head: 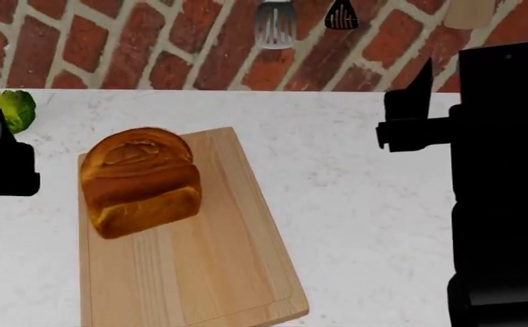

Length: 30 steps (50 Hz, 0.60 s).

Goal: Pick up the wedge of cheese and place it on the slice of bread to prepare a simple cheese on bread dish.

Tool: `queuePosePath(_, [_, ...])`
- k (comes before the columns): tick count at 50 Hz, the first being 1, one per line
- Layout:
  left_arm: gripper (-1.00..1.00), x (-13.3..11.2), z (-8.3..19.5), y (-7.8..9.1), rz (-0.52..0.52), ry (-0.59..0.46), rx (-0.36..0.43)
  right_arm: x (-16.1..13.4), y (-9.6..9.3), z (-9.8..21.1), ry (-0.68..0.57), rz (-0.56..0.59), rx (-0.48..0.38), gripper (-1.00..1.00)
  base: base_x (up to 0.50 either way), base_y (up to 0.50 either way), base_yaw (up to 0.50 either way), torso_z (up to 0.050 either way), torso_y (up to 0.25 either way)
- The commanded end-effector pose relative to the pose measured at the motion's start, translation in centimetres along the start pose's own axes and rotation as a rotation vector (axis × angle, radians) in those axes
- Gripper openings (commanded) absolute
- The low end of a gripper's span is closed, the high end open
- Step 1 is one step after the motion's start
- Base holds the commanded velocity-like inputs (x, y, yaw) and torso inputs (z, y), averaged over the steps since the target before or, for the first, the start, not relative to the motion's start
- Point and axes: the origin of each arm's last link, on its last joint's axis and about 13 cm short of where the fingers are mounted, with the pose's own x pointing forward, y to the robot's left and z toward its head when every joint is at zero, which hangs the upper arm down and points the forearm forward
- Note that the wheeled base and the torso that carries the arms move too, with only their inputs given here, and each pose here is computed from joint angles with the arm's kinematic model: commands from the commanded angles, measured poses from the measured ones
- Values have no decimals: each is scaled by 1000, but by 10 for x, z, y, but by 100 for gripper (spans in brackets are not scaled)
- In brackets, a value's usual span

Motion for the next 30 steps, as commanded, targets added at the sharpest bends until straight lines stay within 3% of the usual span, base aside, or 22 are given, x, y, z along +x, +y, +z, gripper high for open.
queuePosePath(1, [100, -27, -8, 16, -11, 34, 21, 3, 4, -5, 9, 12, 2, 100, 0, 0, 0, 0, 0])
queuePosePath(12, [100, -52, 0, 24, -69, 101, 18, 5, 2, -2, 27, -42, 11, 100, 0, 0, 0, 0, 0])
queuePosePath(21, [100, -70, 2, 46, -53, 156, -30, 7, 3, -1, 42, -35, 8, 100, 0, 0, 0, 0, 0])
queuePosePath(24, [100, -71, 2, 61, 102, 218, -80, 8, 3, 1, 56, -43, 11, 100, 0, 0, 0, 0, 0])
queuePosePath(25, [100, -73, 3, 62, 107, 244, -103, 7, 3, 1, 54, -44, 12, 100, 0, 0, 0, 0, 0])
queuePosePath(27, [100, -90, 7, 57, -57, 221, -71, 7, 4, 0, 60, -43, 8, 100, 0, 0, 0, 0, 0])
queuePosePath(30, [100, -98, 4, 57, -65, 249, -52, 9, 5, 0, 65, -39, 8, 100, 0, 0, 0, 0, 0])
